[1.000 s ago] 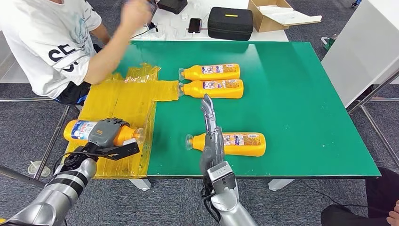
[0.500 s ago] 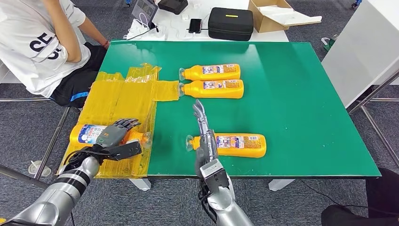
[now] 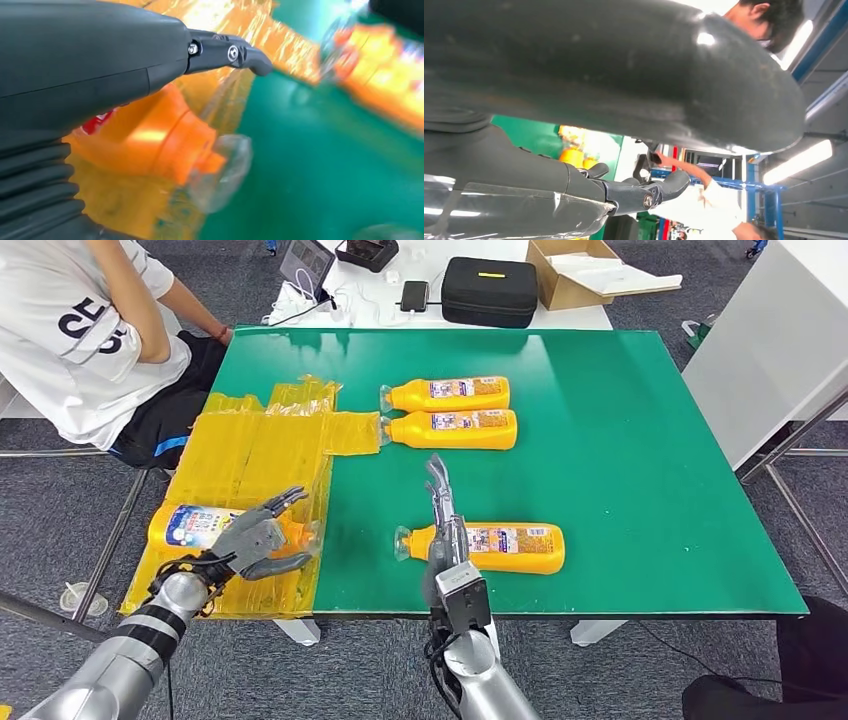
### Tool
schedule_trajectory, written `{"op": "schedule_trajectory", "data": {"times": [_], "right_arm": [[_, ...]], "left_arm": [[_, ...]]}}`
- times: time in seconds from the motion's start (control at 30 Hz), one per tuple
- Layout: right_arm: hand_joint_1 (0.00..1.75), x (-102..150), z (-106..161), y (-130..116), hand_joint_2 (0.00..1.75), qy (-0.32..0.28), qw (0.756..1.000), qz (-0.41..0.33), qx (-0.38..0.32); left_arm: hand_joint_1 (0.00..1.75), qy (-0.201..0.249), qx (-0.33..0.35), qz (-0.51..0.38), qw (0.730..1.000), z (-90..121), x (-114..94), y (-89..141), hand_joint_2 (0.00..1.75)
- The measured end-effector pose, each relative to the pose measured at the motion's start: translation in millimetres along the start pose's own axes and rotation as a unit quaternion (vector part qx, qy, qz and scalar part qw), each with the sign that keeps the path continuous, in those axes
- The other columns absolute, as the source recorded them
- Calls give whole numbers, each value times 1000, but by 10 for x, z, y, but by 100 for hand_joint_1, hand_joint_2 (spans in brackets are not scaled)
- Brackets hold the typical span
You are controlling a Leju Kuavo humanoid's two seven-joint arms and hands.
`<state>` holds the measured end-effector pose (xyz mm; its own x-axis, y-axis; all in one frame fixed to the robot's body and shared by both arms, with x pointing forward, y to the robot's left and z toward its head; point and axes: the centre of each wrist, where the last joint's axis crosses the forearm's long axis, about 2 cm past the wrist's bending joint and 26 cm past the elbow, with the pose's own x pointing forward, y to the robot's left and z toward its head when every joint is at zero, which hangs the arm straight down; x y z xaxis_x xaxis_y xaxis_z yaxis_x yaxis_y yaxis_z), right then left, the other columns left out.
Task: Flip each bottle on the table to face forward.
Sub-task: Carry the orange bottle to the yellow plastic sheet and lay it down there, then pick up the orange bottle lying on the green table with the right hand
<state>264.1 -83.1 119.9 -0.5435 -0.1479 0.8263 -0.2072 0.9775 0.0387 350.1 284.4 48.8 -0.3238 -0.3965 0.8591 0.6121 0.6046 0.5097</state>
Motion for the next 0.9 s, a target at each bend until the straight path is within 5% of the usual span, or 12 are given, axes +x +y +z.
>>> {"op": "schedule_trajectory", "data": {"times": [0.07,0.3,0.47,0.9], "right_arm": [[0,-15,1,-17,175,8,1000,24,8],[0,-90,-13,-223,175,78,978,179,71],[0,-166,9,-523,175,130,941,291,114],[0,-258,103,-1156,175,234,878,362,207]], "left_arm": [[0,-22,63,21,998,-17,41,-89,175],[0,-74,332,57,939,-191,342,-149,175],[0,-74,432,37,898,-138,440,-76,175],[0,-34,485,7,874,32,366,-181,175]]}}
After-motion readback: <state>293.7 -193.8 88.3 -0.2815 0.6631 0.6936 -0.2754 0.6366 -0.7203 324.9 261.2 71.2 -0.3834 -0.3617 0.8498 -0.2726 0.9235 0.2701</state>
